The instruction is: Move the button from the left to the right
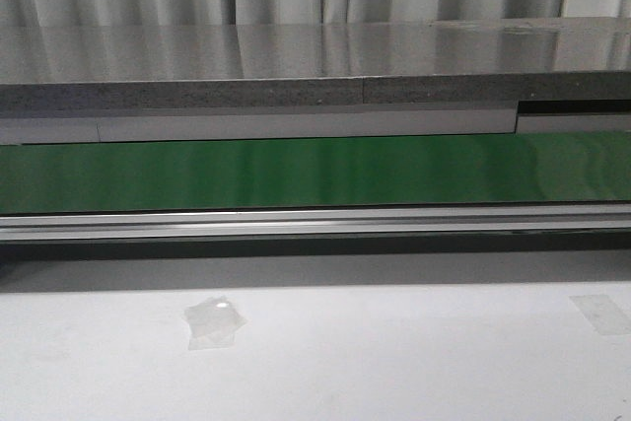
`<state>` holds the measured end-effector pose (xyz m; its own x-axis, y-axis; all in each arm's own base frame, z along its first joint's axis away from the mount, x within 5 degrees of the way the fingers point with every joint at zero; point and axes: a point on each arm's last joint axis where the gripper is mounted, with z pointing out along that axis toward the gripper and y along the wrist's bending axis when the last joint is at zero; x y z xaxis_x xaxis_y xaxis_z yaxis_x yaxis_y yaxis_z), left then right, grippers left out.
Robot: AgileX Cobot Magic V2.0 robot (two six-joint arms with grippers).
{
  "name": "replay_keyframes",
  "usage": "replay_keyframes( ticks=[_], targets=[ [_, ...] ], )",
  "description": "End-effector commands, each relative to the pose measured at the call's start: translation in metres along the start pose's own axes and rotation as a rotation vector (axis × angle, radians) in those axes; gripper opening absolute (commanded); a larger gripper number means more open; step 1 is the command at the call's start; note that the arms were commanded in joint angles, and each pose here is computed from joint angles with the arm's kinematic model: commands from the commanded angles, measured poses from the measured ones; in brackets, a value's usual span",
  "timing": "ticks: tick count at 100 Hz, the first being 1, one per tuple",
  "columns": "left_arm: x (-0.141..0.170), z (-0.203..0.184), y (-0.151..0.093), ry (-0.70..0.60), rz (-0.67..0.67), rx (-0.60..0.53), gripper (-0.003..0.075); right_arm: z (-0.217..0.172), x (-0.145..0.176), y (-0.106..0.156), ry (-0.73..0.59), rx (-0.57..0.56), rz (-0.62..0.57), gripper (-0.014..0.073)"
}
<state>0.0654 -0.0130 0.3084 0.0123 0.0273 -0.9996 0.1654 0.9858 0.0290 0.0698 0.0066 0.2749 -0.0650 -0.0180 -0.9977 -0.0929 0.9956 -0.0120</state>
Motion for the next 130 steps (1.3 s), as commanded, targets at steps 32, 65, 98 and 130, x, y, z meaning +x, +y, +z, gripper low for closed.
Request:
replay_keyframes(
  ticks=[32,65,98,130],
  targets=[
    [-0.014,-0.001,0.002,-0.082,-0.019,-0.017,-0.0020,-0.008,0.052,0.000,-0.164,0.005,0.012,-0.0068],
    [-0.014,-0.001,0.002,-0.082,-0.019,-0.017,-0.0020,-0.012,0.064,0.000,-0.185,0.006,0.012,-0.0068],
    [-0.014,-0.001,0.002,-0.082,-0.019,-0.017,-0.0020,-0.012,0.064,0.000,-0.185,0.006,0.012,-0.0068],
    [-0.014,-0.001,0.002,-0.082,-0.019,-0.017,-0.0020,-0.012,0.064,0.000,-0.185,0.006,0.012,-0.0068]
  ],
)
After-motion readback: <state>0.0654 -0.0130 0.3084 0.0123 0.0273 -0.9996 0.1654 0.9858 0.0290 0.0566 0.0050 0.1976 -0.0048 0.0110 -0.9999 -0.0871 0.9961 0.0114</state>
